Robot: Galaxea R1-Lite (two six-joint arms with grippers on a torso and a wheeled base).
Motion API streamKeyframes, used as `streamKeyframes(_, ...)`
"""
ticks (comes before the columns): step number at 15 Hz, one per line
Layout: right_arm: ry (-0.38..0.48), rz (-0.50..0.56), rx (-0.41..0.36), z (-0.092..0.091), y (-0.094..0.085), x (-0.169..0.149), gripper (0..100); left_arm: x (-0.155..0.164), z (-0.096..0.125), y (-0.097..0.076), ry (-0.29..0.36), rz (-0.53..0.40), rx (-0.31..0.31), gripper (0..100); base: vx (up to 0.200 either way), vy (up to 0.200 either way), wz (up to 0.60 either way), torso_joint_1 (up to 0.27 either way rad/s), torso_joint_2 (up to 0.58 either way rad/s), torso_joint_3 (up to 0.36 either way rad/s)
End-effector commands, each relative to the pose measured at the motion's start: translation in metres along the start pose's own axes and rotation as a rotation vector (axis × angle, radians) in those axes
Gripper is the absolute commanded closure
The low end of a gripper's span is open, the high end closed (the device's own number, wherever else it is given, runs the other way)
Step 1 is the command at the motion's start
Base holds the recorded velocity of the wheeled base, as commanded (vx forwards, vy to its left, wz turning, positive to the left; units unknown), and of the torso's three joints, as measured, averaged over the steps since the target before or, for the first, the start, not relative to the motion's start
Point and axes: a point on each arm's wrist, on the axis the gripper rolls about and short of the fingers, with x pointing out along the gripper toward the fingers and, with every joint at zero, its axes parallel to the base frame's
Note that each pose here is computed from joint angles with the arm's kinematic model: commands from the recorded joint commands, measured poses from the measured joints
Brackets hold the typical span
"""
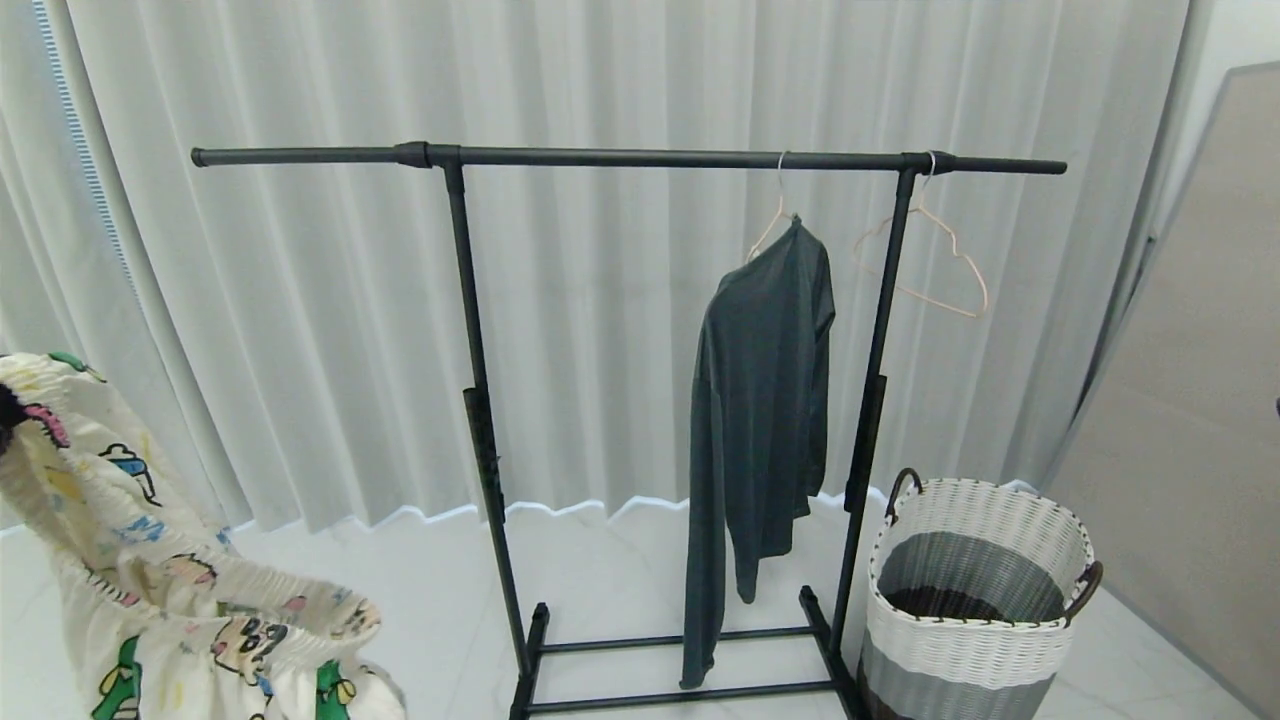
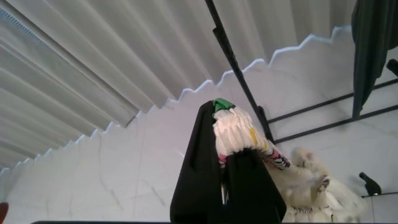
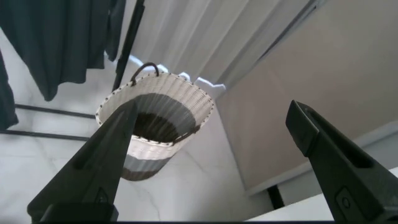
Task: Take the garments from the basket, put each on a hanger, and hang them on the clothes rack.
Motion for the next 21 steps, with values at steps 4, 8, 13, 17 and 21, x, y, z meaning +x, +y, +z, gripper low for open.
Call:
streamKeyframes(4, 0.004, 0.003, -0.002, 0.000, 0.000, 0.001, 0, -0.001, -0.002, 0.000, 0.000, 0.000, 0.003, 100, 0.000, 0.000, 0.00, 0.192, -0.49, -0.235)
streamKeyframes(8, 0.009, 0.005, -0.004, 0.000, 0.001, 0.003, 0, 0.000, -0.004, 0.000, 0.004, -0.001, 0.009, 100, 0.000, 0.000, 0.00, 0.326, -0.48, -0.253)
streamKeyframes(13, 0.011, 0.007, -0.003, 0.000, 0.002, 0.006, 0, 0.000, -0.004, -0.001, 0.005, -0.001, 0.011, 100, 0.000, 0.000, 0.00, 0.259, -0.51, -0.261)
streamKeyframes(17, 0.007, 0.006, -0.007, -0.004, 0.004, 0.010, 0, 0.000, -0.004, 0.000, 0.004, -0.001, 0.010, 100, 0.000, 0.000, 0.00, 0.244, -0.48, -0.239)
streamKeyframes(21, -0.015, 0.020, -0.004, -0.005, 0.005, 0.011, 0, 0.001, -0.005, -0.002, 0.010, -0.004, 0.019, 100, 0.150, -0.150, 0.00, 0.045, -0.10, -0.046)
